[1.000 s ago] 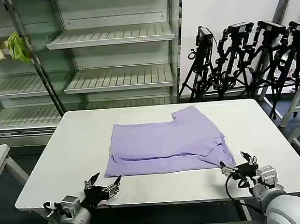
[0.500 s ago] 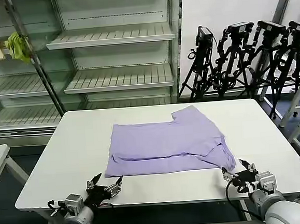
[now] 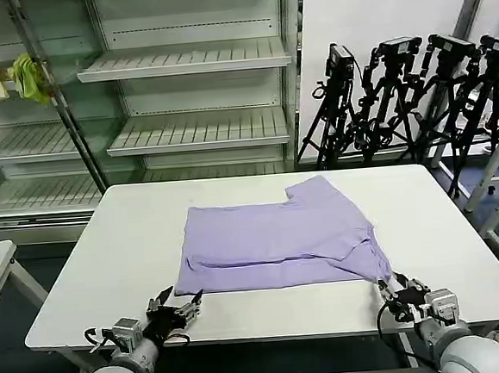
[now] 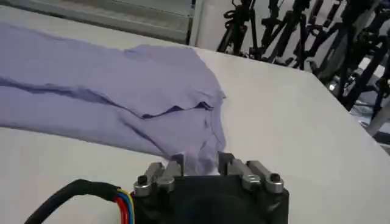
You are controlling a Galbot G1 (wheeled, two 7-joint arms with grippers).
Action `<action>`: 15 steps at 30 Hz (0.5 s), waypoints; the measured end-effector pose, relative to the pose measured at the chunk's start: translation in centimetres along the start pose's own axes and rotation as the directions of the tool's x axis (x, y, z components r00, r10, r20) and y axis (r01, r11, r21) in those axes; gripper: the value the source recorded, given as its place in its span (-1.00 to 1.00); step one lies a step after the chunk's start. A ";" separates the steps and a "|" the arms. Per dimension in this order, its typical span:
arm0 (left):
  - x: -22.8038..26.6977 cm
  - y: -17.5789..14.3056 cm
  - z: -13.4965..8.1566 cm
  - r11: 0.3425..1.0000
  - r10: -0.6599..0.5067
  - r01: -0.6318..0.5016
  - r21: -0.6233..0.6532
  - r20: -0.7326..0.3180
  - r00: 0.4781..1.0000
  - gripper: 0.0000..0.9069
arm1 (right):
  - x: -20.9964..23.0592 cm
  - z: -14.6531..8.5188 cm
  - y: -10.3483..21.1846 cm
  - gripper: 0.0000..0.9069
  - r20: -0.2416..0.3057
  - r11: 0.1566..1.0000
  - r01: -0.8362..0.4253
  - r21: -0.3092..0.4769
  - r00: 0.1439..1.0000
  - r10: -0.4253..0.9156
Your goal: Fold and organize the clothes.
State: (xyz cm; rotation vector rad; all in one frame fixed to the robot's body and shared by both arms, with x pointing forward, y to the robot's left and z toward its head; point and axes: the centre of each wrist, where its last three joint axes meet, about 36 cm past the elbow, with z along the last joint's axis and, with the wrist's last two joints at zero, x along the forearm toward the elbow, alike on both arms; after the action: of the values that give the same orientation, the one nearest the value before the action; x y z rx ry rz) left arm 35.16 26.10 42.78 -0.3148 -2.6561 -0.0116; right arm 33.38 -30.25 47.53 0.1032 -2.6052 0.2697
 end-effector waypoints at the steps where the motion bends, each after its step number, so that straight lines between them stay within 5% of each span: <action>1: -0.1 0.0 0.0 1.000 -0.001 0.001 0.000 0.000 1.000 -0.18 | 0.0 0.0 0.0 -0.89 0.000 1.000 0.000 0.000 1.000 0.000; 10: -0.2 0.1 0.1 1.000 -0.002 0.002 -0.003 0.000 1.000 -0.91 | 0.1 0.1 0.1 -1.00 0.000 1.000 0.005 0.001 1.000 -0.005; 15: -0.2 0.3 0.2 1.000 -0.004 0.004 -0.005 0.001 1.000 -0.98 | 0.2 0.1 0.2 -1.00 0.001 1.000 0.010 0.003 1.000 -0.010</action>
State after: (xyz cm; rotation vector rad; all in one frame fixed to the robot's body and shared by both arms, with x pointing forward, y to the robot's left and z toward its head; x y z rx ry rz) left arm 35.29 26.34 42.48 -0.3110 -2.6582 -0.0194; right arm 33.14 -30.08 47.51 0.1178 -2.6043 0.2703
